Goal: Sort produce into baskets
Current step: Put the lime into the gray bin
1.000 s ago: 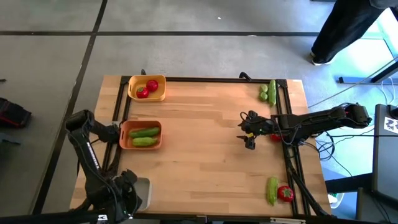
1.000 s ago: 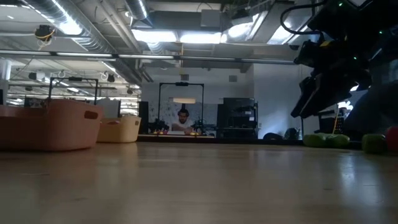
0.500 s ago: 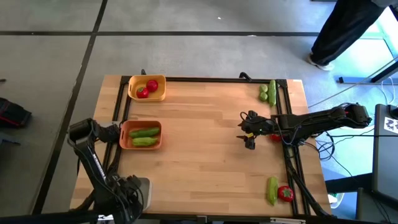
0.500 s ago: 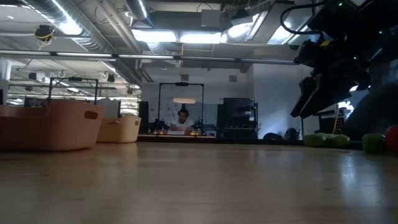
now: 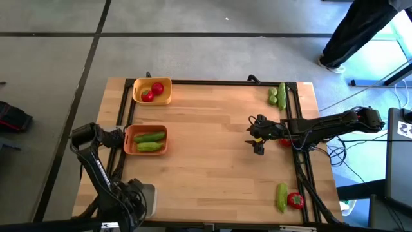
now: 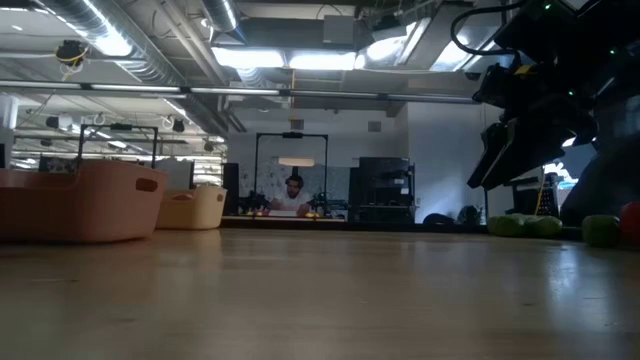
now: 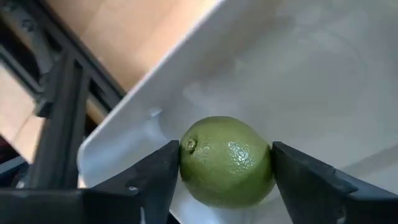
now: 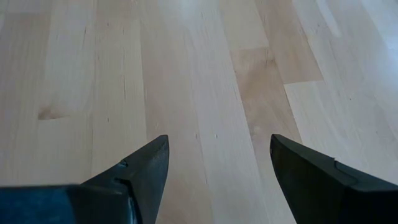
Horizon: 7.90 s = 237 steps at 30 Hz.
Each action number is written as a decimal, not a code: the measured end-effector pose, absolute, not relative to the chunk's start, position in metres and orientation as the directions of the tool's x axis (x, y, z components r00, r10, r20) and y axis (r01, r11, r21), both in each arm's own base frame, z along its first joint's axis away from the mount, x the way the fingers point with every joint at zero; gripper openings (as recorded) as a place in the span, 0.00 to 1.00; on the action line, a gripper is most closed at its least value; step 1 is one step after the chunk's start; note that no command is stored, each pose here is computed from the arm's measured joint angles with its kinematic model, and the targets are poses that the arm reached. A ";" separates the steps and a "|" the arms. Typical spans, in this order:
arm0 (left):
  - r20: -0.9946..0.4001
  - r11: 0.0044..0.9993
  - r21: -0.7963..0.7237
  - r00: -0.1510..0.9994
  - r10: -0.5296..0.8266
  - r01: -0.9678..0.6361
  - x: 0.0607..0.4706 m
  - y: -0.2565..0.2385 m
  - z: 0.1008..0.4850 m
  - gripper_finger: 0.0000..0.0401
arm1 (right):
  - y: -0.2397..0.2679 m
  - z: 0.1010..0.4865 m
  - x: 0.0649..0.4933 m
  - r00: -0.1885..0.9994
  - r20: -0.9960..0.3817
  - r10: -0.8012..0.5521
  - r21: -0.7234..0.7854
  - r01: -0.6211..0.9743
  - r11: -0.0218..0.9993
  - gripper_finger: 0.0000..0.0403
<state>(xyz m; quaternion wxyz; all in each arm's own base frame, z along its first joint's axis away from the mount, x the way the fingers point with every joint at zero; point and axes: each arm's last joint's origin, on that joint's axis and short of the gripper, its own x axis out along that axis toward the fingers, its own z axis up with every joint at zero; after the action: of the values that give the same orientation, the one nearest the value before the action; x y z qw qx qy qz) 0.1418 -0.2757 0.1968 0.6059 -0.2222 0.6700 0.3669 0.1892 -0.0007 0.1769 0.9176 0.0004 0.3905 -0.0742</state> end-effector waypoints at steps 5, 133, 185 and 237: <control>-0.966 0.617 0.259 -0.207 0.156 -0.744 0.140 -0.274 0.198 0.71 | -0.001 0.177 0.189 0.684 -0.717 -0.136 -0.057 0.137 0.989 0.67; -0.655 0.791 0.043 0.580 0.484 -0.611 0.242 -0.156 0.247 0.69 | -0.073 0.157 0.199 -0.280 -0.959 -0.052 -0.183 0.465 0.866 0.40; -0.350 0.853 0.436 0.818 0.456 -0.288 0.358 -0.123 0.237 0.69 | 0.024 0.259 0.282 0.874 -0.402 0.275 0.233 -0.193 0.953 0.41; -0.271 0.919 0.275 0.894 0.357 -0.284 0.344 -0.151 0.276 0.46 | 0.020 0.283 0.217 0.816 -0.566 0.118 0.091 -0.080 0.993 0.72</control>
<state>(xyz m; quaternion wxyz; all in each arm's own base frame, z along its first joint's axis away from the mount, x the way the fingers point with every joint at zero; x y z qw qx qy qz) 0.3435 -0.1514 0.2764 0.9663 0.1150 0.1598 0.1657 0.2175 0.0197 0.2832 0.9524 0.0316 0.2987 0.0518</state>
